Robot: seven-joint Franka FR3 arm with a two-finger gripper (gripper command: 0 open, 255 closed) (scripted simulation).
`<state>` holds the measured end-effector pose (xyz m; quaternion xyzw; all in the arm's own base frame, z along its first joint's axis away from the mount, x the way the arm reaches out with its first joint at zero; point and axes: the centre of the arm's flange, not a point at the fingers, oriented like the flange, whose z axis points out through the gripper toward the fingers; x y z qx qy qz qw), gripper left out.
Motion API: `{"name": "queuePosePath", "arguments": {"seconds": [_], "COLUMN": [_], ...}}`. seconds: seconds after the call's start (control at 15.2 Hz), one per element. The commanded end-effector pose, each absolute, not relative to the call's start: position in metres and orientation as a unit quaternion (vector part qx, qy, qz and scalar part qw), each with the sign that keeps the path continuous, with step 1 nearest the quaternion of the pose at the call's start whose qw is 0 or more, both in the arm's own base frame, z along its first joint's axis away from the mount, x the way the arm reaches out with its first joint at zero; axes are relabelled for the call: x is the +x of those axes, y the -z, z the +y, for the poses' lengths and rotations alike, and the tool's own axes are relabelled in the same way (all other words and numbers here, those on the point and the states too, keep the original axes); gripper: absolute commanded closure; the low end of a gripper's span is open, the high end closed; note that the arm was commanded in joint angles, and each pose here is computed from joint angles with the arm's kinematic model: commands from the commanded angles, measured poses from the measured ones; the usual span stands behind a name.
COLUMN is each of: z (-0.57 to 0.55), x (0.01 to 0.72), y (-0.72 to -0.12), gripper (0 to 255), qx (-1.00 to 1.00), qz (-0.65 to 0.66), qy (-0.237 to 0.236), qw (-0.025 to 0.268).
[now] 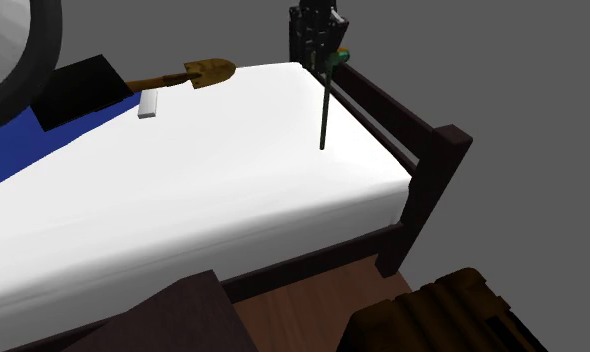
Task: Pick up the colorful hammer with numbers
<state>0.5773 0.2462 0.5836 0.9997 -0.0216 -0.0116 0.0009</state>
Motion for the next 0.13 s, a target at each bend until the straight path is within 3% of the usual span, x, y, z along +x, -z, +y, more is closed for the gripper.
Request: {"name": "queuePosePath", "arguments": {"seconds": [0.0,0.07], "z": [0.2463,0.2464], "x": [0.5763,0.5763], "y": [-0.5901,-0.5901], "gripper": [255,255], "qx": [1.000,1.000], "qz": [-0.022,-0.022], "qy": [0.012,0.012], "qw": [0.001,0.001]}}
